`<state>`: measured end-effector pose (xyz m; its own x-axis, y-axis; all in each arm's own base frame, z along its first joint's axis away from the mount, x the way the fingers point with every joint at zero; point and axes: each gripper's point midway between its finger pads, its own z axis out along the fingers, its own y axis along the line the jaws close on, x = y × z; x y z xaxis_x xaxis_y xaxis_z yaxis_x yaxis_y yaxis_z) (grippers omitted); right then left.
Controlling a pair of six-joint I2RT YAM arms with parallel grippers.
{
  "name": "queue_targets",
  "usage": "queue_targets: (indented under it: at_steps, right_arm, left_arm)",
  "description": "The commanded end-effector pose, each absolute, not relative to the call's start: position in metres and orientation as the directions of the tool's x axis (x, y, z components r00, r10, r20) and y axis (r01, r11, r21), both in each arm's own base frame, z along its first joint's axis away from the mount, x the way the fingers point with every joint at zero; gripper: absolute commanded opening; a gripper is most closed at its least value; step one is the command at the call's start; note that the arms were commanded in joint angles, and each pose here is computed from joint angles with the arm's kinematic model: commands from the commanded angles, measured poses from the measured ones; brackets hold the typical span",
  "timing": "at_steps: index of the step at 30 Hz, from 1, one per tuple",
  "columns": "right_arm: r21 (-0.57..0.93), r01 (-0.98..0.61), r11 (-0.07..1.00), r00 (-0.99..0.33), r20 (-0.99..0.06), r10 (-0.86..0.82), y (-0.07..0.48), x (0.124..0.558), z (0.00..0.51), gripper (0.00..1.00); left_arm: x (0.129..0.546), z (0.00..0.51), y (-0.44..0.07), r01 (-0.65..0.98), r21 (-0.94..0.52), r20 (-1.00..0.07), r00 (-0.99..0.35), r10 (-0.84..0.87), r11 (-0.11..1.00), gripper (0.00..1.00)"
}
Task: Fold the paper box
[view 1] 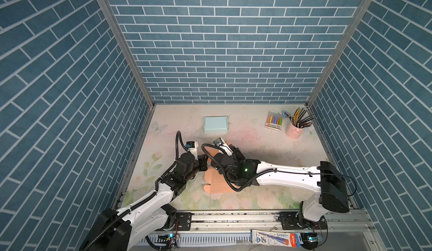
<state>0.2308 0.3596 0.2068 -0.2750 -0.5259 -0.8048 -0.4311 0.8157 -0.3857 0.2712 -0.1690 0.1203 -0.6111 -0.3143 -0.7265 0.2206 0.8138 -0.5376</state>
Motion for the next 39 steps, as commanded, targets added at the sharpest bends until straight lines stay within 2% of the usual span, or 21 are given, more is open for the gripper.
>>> queue_targets:
  at_steps: [1,6,13,18,24,33,39]
  right_arm:
    - [-0.185,-0.566,0.804,-0.283,-0.872,-0.4,0.375,0.209,0.229,0.47]
    - [0.002,-0.686,0.728,-0.315,-0.902,-0.295,0.37,0.187,0.259,0.57]
    - [0.315,-0.748,0.584,-0.434,-0.898,-0.072,0.347,0.199,0.289,0.61]
    - [0.363,-0.765,0.532,-0.509,-0.847,-0.152,0.364,0.207,0.256,0.62]
    - [0.434,-0.752,0.495,-0.595,-0.772,-0.226,0.378,0.205,0.212,0.63]
    - [0.369,-0.726,0.581,-0.633,-0.688,-0.355,0.372,0.211,0.149,0.63]
    - [0.381,-0.723,0.576,-0.653,-0.648,-0.391,0.376,0.21,0.127,0.63]
  left_arm:
    - [0.275,0.132,-0.165,0.238,-0.503,-0.768,-0.565,-0.303,0.831,0.08]
    - [0.273,0.131,-0.165,0.279,-0.461,-0.8,-0.542,-0.258,0.843,0.08]
    - [0.264,0.13,-0.179,0.42,-0.375,-0.858,-0.494,-0.139,0.826,0.1]
    - [0.253,0.115,-0.182,0.469,-0.312,-0.885,-0.46,-0.073,0.826,0.1]
    - [0.25,0.101,-0.18,0.446,-0.29,-0.882,-0.468,-0.056,0.847,0.14]
    - [0.254,0.079,-0.183,0.418,-0.217,-0.875,-0.484,0.015,0.882,0.15]
    - [0.253,0.067,-0.187,0.417,-0.189,-0.873,-0.487,0.043,0.889,0.15]
